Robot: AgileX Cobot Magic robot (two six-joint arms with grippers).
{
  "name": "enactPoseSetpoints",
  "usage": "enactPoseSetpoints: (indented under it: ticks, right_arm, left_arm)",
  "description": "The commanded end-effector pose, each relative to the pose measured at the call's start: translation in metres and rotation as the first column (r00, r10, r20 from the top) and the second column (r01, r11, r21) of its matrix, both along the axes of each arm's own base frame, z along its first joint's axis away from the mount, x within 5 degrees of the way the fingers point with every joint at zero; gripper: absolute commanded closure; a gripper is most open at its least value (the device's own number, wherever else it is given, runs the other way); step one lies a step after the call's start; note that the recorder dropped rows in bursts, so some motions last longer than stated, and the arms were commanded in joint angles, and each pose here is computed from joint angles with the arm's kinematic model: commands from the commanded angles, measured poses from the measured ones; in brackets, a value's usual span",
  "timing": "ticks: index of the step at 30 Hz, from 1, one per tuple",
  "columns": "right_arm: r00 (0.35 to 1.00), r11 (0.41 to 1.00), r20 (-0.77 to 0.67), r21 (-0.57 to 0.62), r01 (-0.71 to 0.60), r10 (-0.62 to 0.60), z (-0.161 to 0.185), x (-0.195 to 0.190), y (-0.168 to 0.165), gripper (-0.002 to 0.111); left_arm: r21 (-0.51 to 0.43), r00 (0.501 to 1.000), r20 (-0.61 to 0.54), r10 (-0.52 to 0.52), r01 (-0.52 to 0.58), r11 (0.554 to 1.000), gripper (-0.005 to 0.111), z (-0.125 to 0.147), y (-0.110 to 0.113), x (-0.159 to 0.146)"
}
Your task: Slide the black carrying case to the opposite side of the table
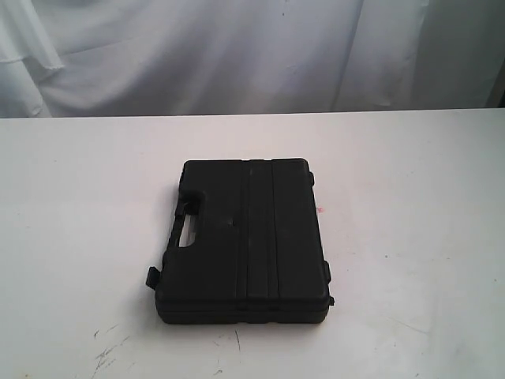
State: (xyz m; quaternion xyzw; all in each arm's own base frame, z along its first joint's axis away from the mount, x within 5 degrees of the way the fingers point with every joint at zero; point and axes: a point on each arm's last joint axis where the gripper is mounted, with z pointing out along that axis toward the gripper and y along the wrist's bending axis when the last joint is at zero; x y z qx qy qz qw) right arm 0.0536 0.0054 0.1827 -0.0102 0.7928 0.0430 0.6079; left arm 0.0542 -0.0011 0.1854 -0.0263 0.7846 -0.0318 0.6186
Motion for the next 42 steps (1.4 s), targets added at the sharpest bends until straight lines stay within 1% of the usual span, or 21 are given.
enactPoseSetpoints:
  ticks: [1,26,28,31,33,35,36,39,42]
  right_arm:
    - [1.0,1.0,0.003,-0.012,-0.001,0.001,-0.001,0.0,0.0,0.108]
    - [1.0,1.0,0.003,-0.012,-0.001,0.001,-0.001,0.0,0.0,0.108]
    - [1.0,1.0,0.003,-0.012,-0.001,0.001,-0.001,0.0,0.0,0.108]
    - [1.0,1.0,0.003,-0.012,-0.001,0.001,-0.001,0.0,0.0,0.108]
    - [1.0,1.0,0.003,-0.012,-0.001,0.001,-0.001,0.0,0.0,0.108]
    - [1.0,1.0,0.003,-0.012,-0.001,0.001,-0.001,0.0,0.0,0.108]
    - [1.0,1.0,0.003,-0.012,-0.001,0.001,-0.001,0.0,0.0,0.108]
    - [1.0,1.0,0.003,-0.012,-0.001,0.001,-0.001,0.0,0.0,0.108]
    - [1.0,1.0,0.003,-0.012,-0.001,0.001,-0.001,0.0,0.0,0.108]
  left_arm:
    - [-0.002,1.0,0.008,0.003,-0.003,1.0,0.107,-0.001,0.0,0.0]
    - [-0.002,1.0,0.017,0.003,-0.003,1.0,0.107,0.0,0.0,0.0]
    - [-0.004,0.999,0.054,0.004,-0.004,1.0,0.107,0.004,0.0,0.001]
    - [-0.006,0.986,0.169,0.006,-0.005,1.0,0.107,0.014,0.0,0.002]
    - [-0.008,0.968,0.251,0.008,-0.006,1.0,0.107,0.022,0.0,0.002]
    - [-0.012,0.952,0.305,0.01,-0.006,1.0,0.107,0.027,0.001,0.002]
    - [-0.013,0.936,0.351,0.011,-0.006,1.0,0.107,0.031,0.001,0.002]
    - [-0.015,0.907,0.42,0.012,-0.007,1.0,0.107,0.038,0.001,0.001]
    - [-0.015,0.887,0.461,0.013,-0.007,1.0,0.107,0.042,0.001,0.0]
